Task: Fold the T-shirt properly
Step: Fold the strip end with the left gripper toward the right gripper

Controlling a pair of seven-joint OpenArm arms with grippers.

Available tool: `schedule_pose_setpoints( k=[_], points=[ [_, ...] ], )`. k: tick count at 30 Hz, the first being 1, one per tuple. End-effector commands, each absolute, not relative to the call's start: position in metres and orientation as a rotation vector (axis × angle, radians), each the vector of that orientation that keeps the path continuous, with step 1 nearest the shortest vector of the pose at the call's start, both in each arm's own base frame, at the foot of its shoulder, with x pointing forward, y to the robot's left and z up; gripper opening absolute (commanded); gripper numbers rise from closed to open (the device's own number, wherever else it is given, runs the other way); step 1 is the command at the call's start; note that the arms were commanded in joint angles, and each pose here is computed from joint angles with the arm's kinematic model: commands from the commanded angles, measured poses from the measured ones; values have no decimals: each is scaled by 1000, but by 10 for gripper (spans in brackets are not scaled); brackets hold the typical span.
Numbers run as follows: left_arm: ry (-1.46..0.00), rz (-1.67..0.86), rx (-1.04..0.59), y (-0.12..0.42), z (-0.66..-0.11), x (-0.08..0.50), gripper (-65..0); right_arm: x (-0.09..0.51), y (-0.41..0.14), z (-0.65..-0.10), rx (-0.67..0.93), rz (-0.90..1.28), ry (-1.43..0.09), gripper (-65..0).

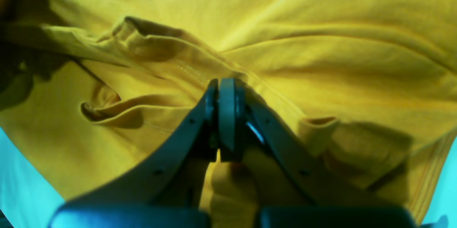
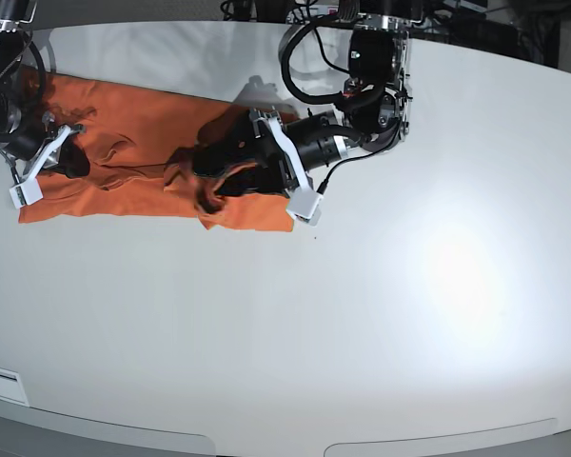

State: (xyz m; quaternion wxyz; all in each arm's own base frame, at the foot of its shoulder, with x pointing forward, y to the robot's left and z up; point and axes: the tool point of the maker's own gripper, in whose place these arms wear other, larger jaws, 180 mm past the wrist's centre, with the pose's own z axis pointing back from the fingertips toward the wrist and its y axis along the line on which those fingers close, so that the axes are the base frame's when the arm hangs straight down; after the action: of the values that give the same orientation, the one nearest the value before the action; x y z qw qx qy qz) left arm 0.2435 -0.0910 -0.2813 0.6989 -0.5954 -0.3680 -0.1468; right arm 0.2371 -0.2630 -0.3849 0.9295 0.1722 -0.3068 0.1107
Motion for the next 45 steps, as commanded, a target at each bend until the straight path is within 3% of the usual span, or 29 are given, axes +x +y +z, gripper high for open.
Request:
schedule_pose_setpoints(
  k=[1,7,8,9,11,20,27,32,35,45],
  points=[
    [-875,-337,-1368,-94,-264,248,-247,238,-272,-380,320,245,-620,-650],
    [-876,-338,-1368,-94,-264,248,-258,238,-272,-380,320,245,-620,-650],
    [-877,-337,-1368,-94,-264,248,-305,238,-272,-380,320,245,-620,-650],
    [-879,-338,-1364,-94,-264,249,-398,238,-272,-380,320,245,-620,-650],
    [-890,-345,-1314,-92,-270,252,-650,238,-272,-380,320,245,-620,-650],
    [-843,-289,-954,-71,-328,277,-650,240,-271,-378,325,243,-630,-650],
    [-737,-224,-904,-67,-377,270,-650,256,-261,-355,426,216,-720,-650],
    [-697,-198,-856,-51,-394,268,-650,288,-273,-318,428,191,-853,-436],
    [-692,-206,-832,-42,-398,268,-650,301,-292,-288,424,151,-931,-349],
    [-678,-245,-755,-11,-409,267,-650,244,-356,-311,242,63,-761,-328]
  ],
)
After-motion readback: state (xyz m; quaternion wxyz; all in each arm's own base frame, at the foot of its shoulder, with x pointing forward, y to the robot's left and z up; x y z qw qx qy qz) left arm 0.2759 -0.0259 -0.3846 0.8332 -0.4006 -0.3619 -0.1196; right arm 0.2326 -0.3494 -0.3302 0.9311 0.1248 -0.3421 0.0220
